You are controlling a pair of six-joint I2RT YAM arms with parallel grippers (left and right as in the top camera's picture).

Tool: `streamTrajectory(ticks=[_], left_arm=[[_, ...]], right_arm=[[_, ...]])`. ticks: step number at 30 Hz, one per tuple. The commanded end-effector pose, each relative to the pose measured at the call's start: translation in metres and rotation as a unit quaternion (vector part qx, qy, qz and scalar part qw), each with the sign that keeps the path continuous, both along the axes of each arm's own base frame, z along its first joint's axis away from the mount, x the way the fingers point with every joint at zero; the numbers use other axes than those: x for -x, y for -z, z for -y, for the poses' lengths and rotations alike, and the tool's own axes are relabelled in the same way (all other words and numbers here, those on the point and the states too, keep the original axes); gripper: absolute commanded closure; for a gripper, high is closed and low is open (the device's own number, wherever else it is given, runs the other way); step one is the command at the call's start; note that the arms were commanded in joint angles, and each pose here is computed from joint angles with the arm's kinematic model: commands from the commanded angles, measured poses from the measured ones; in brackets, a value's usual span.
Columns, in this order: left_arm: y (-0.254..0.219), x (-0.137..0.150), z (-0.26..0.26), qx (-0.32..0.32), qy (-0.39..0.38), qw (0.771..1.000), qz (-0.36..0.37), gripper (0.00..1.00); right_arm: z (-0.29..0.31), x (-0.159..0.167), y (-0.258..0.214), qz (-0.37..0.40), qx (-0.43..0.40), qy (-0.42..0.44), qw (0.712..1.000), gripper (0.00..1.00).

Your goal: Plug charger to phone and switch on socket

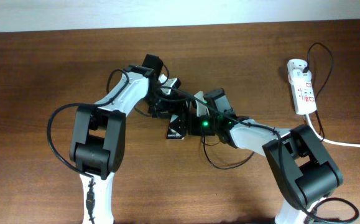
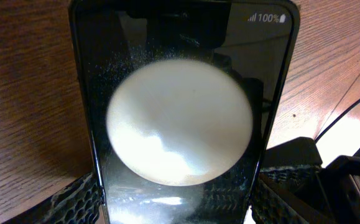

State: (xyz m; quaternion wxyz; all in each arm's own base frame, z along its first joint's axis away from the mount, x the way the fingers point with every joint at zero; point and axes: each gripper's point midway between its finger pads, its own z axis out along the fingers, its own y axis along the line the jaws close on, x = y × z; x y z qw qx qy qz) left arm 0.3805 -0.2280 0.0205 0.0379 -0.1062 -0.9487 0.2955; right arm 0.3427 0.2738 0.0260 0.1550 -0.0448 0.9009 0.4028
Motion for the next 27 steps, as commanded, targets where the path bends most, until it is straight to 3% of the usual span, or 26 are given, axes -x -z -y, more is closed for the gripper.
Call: streamTrajectory(ticks=[1, 4, 7, 9, 10, 14, 16, 18, 20, 23, 24, 27], left_arm=[[0.017, 0.009, -0.001, -0.002, 0.008, 1.0, -0.022, 0.28], [0.018, 0.008, -0.002, -0.006, 0.008, 1.0, -0.019, 0.27], [0.018, 0.008, -0.002, -0.006, 0.008, 1.0, -0.018, 0.23], [0.018, 0.008, -0.002, -0.006, 0.008, 1.0, -0.018, 0.01], [0.018, 0.008, -0.002, -0.006, 0.008, 1.0, -0.019, 0.01], [0.014, 0.007, -0.002, 0.014, 0.017, 1.0, -0.013, 0.0], [-0.01, 0.006, 0.01, 0.122, 0.049, 0.991, 0.001, 0.0], [-0.046, 0.002, 0.018, 0.256, 0.072, 0.963, 0.031, 0.02], [-0.095, 0.002, 0.027, 0.406, 0.091, 0.906, 0.073, 0.08], [-0.125, 0.001, 0.03, 0.488, 0.096, 0.862, 0.098, 0.16], [-0.129, -0.001, 0.03, 0.488, 0.099, 0.861, 0.104, 0.25], [-0.161, -0.012, 0.033, 0.492, 0.122, 0.849, 0.149, 0.28]], right_arm=[[0.005, -0.01, 0.01, 0.012, 0.022, 0.024, 0.999, 0.44], [0.005, -0.011, 0.01, 0.015, 0.024, 0.027, 0.999, 0.5], [0.003, -0.016, 0.005, 0.021, 0.014, 0.035, 0.999, 0.71], [0.003, -0.015, 0.005, 0.019, 0.013, 0.033, 0.999, 0.85], [0.003, -0.015, 0.005, 0.02, 0.013, 0.033, 0.999, 0.93], [0.002, -0.01, -0.004, 0.002, -0.026, 0.009, 1.0, 0.96], [0.014, -0.011, -0.019, -0.021, -0.087, -0.011, 0.996, 0.96], [0.021, -0.015, -0.045, -0.006, -0.153, -0.044, 0.987, 0.96], [0.022, -0.017, -0.072, 0.03, -0.206, -0.081, 0.975, 0.96], [0.02, -0.017, -0.075, 0.031, -0.211, -0.084, 0.973, 0.96], [0.02, -0.016, -0.075, 0.031, -0.211, -0.084, 0.973, 0.96], [0.017, -0.026, -0.099, 0.05, -0.246, -0.078, 0.965, 0.96]])
